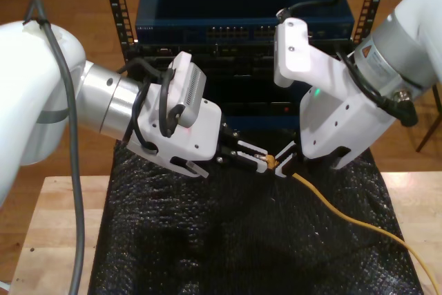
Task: Grab the cable and plug it in
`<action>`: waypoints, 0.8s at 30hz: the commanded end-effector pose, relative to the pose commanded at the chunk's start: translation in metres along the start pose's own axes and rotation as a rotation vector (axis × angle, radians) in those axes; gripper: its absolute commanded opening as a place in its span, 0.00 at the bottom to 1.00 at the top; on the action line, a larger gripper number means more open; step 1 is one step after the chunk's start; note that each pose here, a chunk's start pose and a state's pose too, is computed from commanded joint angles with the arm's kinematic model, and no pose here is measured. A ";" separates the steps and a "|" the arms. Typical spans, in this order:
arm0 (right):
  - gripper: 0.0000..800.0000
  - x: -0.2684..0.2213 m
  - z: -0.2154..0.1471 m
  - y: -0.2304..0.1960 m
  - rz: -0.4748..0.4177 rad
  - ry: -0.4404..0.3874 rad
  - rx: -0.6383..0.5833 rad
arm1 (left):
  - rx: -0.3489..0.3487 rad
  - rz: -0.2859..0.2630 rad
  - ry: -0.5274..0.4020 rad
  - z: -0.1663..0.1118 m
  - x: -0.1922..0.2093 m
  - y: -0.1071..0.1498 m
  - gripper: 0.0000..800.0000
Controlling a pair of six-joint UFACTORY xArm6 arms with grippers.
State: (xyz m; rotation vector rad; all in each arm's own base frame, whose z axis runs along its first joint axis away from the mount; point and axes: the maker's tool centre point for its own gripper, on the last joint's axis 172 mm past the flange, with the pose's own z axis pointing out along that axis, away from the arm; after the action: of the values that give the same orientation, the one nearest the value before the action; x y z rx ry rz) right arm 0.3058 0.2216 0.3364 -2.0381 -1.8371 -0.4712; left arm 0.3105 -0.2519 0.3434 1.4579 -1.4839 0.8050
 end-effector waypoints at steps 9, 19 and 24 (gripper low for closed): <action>0.56 -0.001 0.004 -0.002 -0.003 -0.001 0.013 | -0.002 -0.005 0.002 0.000 0.000 0.000 0.00; 1.00 0.005 -0.019 0.016 -0.131 0.016 -0.060 | -0.002 -0.031 0.012 -0.003 0.000 -0.003 0.00; 1.00 0.001 -0.029 0.022 -0.184 0.018 -0.089 | -0.031 -0.079 0.025 -0.002 -0.003 -0.001 0.00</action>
State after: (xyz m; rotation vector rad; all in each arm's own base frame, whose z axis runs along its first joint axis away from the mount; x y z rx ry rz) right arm 0.3276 0.2066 0.3610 -1.9211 -2.0366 -0.6293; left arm 0.3119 -0.2490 0.3412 1.4692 -1.4053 0.7467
